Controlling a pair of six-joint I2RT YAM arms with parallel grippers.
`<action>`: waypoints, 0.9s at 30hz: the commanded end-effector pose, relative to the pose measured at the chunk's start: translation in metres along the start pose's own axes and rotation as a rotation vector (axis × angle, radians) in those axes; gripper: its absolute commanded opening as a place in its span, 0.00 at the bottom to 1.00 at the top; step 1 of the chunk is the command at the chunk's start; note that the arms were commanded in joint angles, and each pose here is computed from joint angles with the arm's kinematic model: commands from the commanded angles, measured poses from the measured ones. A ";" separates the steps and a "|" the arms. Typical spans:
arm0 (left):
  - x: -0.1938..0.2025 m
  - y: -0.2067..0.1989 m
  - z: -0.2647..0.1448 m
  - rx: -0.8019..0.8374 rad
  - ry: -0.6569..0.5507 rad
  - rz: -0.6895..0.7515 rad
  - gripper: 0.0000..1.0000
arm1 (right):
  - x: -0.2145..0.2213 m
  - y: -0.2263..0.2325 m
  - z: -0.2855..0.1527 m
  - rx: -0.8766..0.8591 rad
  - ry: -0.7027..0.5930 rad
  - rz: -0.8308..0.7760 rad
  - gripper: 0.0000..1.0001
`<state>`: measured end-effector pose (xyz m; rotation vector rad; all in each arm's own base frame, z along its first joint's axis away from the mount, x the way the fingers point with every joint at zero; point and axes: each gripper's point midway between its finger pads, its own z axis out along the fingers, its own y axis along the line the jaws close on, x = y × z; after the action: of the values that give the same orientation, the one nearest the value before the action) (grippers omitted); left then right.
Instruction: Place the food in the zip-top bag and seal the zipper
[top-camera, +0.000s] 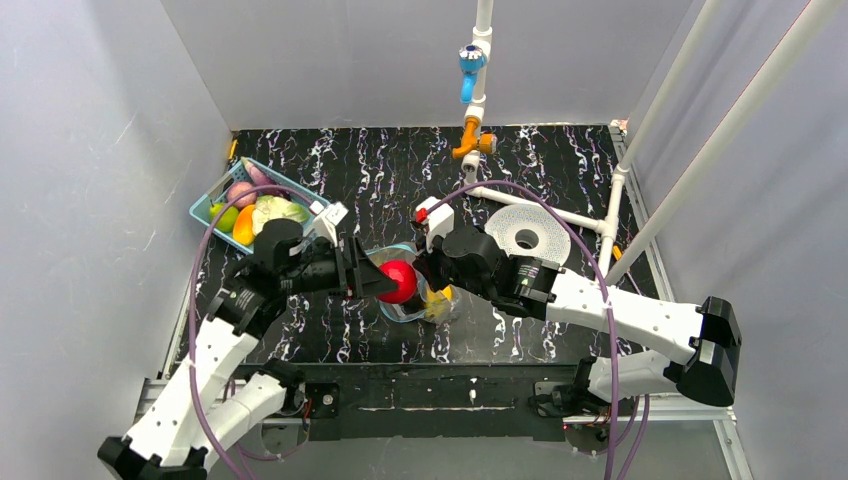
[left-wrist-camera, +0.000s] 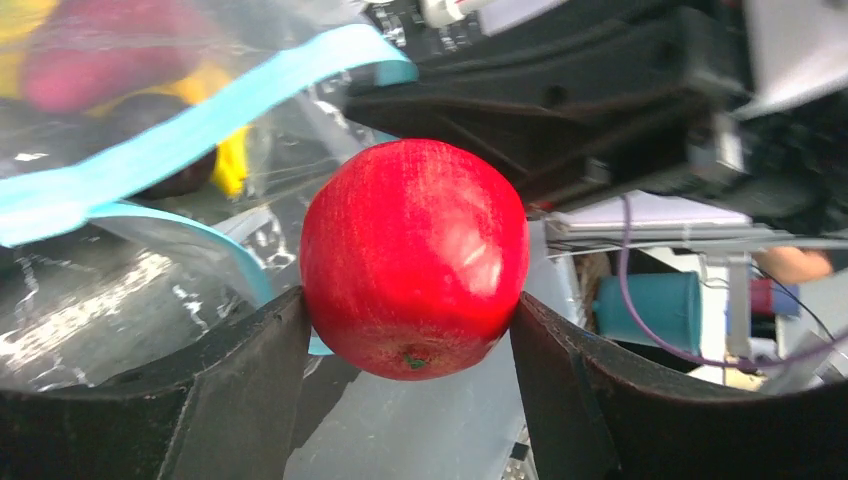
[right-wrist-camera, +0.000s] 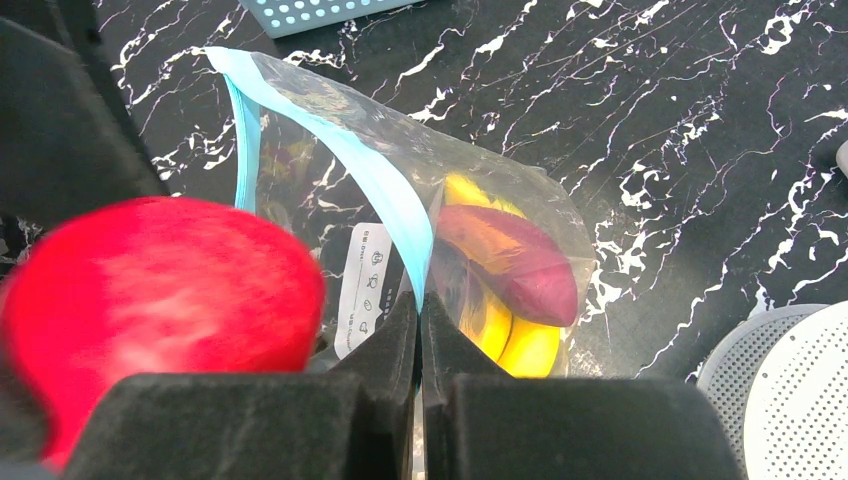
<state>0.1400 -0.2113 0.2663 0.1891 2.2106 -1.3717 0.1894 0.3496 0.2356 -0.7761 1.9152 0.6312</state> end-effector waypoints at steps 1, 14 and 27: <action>-0.002 0.023 0.001 -0.177 0.021 0.039 0.10 | -0.020 0.001 -0.006 -0.004 -0.072 0.026 0.02; -0.019 0.022 -0.002 -0.225 -0.070 0.107 0.75 | -0.022 0.004 -0.012 -0.015 -0.093 0.022 0.02; -0.022 0.028 -0.020 -0.296 -0.133 0.139 0.82 | -0.019 0.008 -0.010 -0.027 -0.083 0.019 0.02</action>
<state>0.1604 -0.1901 0.2462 0.1477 2.2677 -1.0214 0.1849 0.3475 0.2383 -0.7770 1.9036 0.6426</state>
